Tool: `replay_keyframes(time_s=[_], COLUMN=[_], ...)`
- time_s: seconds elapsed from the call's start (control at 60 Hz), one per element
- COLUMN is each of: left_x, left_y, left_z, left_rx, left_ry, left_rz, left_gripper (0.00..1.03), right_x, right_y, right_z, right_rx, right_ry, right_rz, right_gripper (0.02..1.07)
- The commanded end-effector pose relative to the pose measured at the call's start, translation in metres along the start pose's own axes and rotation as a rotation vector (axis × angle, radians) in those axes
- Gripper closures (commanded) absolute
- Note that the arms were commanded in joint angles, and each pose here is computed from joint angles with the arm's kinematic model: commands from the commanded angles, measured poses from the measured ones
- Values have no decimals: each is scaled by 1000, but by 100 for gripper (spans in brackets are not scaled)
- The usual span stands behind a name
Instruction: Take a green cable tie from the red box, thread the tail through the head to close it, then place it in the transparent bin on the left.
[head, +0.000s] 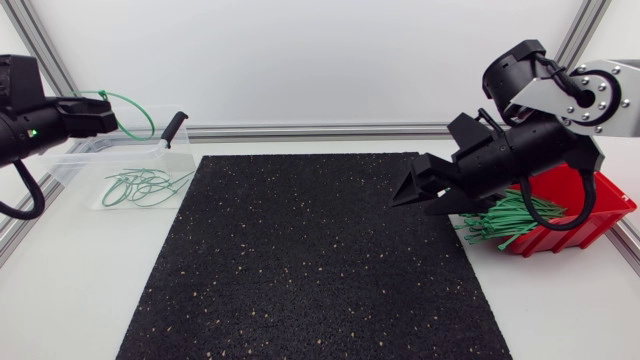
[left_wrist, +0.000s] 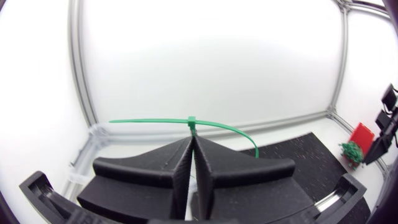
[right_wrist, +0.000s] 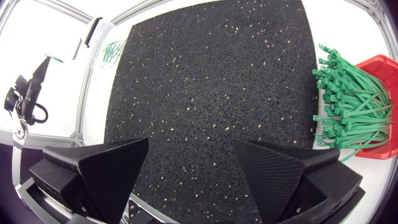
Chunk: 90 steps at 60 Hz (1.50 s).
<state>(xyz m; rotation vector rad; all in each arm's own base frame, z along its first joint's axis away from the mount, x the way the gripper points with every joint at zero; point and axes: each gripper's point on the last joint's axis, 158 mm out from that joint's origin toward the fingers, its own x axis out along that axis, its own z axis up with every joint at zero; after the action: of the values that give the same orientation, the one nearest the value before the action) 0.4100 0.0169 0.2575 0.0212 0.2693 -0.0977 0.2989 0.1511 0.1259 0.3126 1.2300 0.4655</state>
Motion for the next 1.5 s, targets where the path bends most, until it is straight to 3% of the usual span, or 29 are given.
replay_keyframes(time_s=[0.0,0.133,0.25,0.45,0.55,0.633,0.7,0.783,0.917,1.2,1.483], left_x=[17,43,70,114,129,132,131,127,109,65,16], left_y=[41,84,110,113,106,101,98,96,88,61,40], left_z=[26,39,30,-40,-73,-96,-104,-95,-72,-46,-65], left_rx=[-32,-65,-62,-122,-136,-155,-165,-163,-152,-109,-78], left_ry=[-55,-64,-2,334,475,603,667,655,613,456,362], left_rz=[108,209,262,221,193,173,161,161,159,149,143], left_gripper=[97,97,95,86,71,43,29,17,5,5,5], right_x=[0,-6,-10,-15,-18,-17,-17,-17,-25,-49,-80], right_y=[-12,-18,-20,-21,-20,-21,-21,-21,-23,-54,-105], right_z=[-3,-5,-11,-22,-25,-28,-31,-33,-27,-2,12], right_rx=[34,-1,-8,-22,-29,-33,-36,-38,-37,-45,-38], right_ry=[-19,-45,-58,-67,-73,-69,-68,-69,-99,-218,-397], right_rz=[-35,-73,-82,-86,-88,-89,-88,-87,-101,-165,-272], right_gripper=[6,6,6,6,6,6,6,6,6,6,6])
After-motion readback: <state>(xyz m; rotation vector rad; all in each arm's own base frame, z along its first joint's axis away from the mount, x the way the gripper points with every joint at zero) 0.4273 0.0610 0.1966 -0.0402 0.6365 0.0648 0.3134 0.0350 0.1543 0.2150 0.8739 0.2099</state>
